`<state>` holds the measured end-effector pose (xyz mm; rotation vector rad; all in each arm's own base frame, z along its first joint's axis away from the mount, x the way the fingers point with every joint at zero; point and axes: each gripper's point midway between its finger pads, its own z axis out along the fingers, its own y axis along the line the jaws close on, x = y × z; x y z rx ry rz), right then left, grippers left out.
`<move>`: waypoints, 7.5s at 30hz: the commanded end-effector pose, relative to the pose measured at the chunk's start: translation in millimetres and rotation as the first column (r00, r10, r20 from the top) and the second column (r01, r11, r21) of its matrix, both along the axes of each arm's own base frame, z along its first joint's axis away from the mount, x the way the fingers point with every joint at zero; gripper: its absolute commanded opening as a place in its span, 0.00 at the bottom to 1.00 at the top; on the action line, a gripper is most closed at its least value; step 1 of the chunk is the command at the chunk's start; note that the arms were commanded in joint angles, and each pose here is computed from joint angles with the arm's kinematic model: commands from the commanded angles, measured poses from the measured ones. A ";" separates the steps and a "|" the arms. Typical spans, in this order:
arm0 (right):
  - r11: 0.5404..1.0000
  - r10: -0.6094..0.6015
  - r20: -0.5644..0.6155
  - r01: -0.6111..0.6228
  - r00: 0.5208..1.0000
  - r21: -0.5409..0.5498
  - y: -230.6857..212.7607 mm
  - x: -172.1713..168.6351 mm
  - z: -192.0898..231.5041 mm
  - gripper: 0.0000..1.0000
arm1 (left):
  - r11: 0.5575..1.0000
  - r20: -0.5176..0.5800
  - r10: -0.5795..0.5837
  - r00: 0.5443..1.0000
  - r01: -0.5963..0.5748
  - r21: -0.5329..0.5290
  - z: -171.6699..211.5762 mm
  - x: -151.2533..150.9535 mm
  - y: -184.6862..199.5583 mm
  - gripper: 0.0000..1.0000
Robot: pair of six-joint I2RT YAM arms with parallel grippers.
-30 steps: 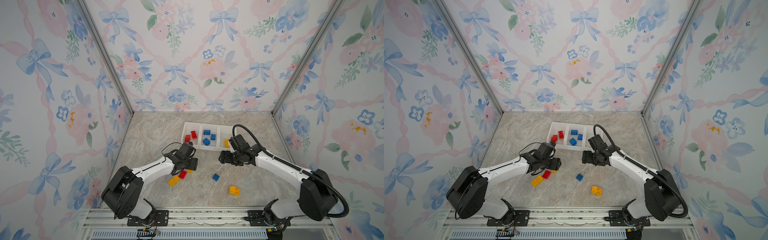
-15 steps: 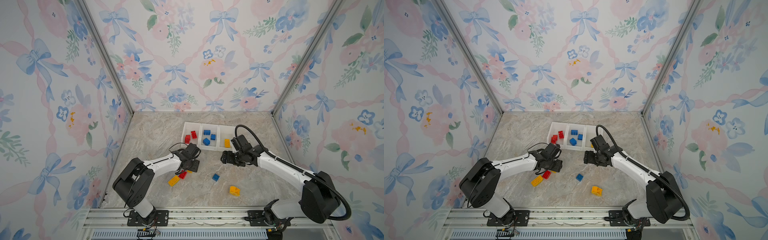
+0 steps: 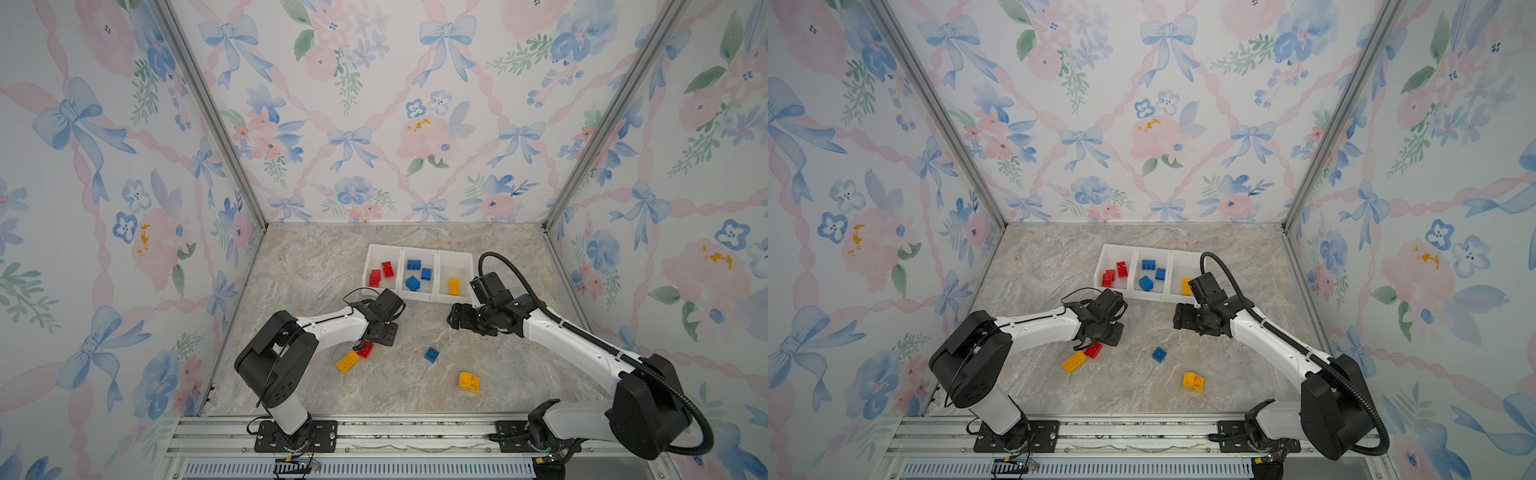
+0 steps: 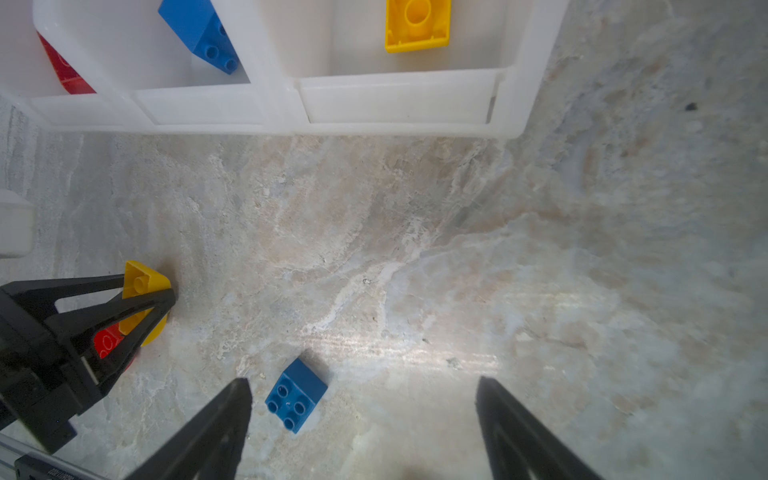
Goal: Sort the legos into containers by color
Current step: 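Carry the yellow curved brick to the compartment with yellow bricks, then lower the yellow curved brick into the yellow compartment and release, then grasp the yellow round brick marked 120 with the right gripper while the left gripper withdraws, then carry the yellow round brick toward the yellow compartment with the right gripper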
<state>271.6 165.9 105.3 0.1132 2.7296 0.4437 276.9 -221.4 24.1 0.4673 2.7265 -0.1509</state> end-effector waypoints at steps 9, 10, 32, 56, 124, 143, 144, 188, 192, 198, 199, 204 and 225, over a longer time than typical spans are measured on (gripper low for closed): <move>0.996 -0.088 -0.032 0.088 0.996 0.001 -26.0 -16.1 -11.7 0.88 | 0.994 0.116 -0.036 0.993 0.048 -0.102 55.6 22.0 -40.0 0.24; 0.996 -0.094 -0.033 0.094 0.995 0.000 -28.1 -17.2 -12.8 0.88 | 0.992 0.127 -0.040 0.991 0.055 -0.117 62.5 24.4 -45.6 0.24; 0.981 -0.194 -0.015 0.194 0.981 0.015 -55.7 -31.2 -5.1 0.89 | 0.939 0.280 -0.117 0.953 0.198 -0.281 136.9 80.1 -181.8 0.22; 0.975 -0.223 -0.006 0.223 0.975 -0.004 -70.9 -44.1 11.2 0.89 | 0.970 0.345 0.063 0.936 0.023 -0.241 84.0 160.4 -230.1 0.22; 0.927 0.311 -0.043 -0.313 0.949 -0.205 -13.1 -122.4 -19.1 0.96 | 0.940 0.261 -0.007 0.965 0.095 -0.326 116.0 64.1 -150.4 0.65; 0.723 0.528 -0.176 -0.548 0.831 -0.421 11.1 -134.2 -46.0 0.97 | 0.947 0.264 0.072 0.962 0.017 -0.321 119.4 39.3 -80.1 0.68; 0.717 0.532 -0.181 -0.554 0.827 -0.424 12.1 -134.5 -47.4 0.98 | 0.947 0.263 0.078 0.962 0.011 -0.322 119.5 38.4 -76.3 0.68; 0.683 0.484 -0.276 -0.556 0.831 -0.474 5.1 -146.1 -62.6 0.60 | 0.947 0.240 0.156 0.958 -0.075 -0.314 105.1 34.5 -22.2 0.70; 0.683 0.484 -0.261 -0.547 0.835 -0.484 9.2 -141.1 -60.7 0.57 | 0.945 0.242 0.162 0.957 -0.080 -0.316 105.3 34.7 -18.7 0.70; 0.687 0.484 -0.249 -0.540 0.839 -0.486 16.8 -136.0 -61.2 0.54 | 0.945 0.242 0.162 0.957 -0.080 -0.316 104.9 35.2 -15.2 0.71; 0.688 0.484 -0.250 -0.541 0.839 -0.483 17.9 -136.1 -61.7 0.52 | 0.945 0.241 0.164 0.957 -0.082 -0.317 105.0 35.1 -14.5 0.71; 0.687 0.487 -0.256 -0.547 0.835 -0.478 19.8 -136.6 -63.8 0.41 | 0.945 0.238 0.167 0.957 -0.087 -0.314 103.0 35.5 -10.2 0.71; 0.714 0.492 -0.200 -0.524 0.848 -0.465 29.6 -123.8 -35.7 0.18 | 0.938 0.240 0.204 0.949 -0.118 -0.327 105.3 34.8 6.6 0.73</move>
